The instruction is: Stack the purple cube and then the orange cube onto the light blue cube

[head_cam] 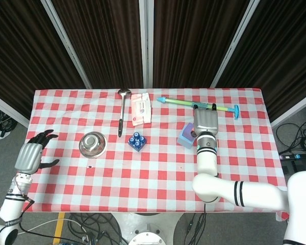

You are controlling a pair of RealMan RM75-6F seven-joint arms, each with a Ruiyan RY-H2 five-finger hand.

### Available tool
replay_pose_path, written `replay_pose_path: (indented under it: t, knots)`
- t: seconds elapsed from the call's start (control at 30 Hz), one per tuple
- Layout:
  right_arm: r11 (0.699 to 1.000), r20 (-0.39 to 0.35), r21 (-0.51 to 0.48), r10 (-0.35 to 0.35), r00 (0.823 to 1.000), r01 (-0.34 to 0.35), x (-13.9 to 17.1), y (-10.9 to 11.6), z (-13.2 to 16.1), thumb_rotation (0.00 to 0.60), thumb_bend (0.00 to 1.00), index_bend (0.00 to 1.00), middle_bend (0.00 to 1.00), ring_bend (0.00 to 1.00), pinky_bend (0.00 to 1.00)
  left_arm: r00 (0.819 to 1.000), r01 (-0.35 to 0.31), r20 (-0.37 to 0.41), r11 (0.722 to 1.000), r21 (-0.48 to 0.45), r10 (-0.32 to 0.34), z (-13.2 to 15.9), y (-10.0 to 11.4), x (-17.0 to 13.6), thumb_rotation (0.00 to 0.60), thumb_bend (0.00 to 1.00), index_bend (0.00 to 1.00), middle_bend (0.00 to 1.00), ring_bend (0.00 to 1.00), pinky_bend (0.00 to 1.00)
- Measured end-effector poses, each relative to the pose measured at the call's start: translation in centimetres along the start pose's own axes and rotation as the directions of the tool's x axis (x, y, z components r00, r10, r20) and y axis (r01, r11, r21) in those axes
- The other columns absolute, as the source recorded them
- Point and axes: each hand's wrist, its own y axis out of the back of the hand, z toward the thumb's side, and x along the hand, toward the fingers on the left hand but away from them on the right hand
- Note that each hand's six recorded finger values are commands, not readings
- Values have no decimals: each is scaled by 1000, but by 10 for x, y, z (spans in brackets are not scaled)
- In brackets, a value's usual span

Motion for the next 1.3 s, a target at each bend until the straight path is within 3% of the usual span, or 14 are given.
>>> replay_pose_path:
  t: [0.6, 1.3]
  knots:
    - [1000, 24, -1, 23, 999, -23, -21, -11, 5, 600, 185, 195, 559, 295, 37, 1000, -2, -17, 1000, -7, 2, -5, 1, 2, 600, 58, 322, 266, 217, 310]
    - [999, 8, -17, 32, 999, -32, -24, -15, 12, 600, 186, 195, 559, 295, 37, 1000, 4, -19, 1000, -13, -4, -5, -1, 3, 600, 58, 322, 266, 217, 309]
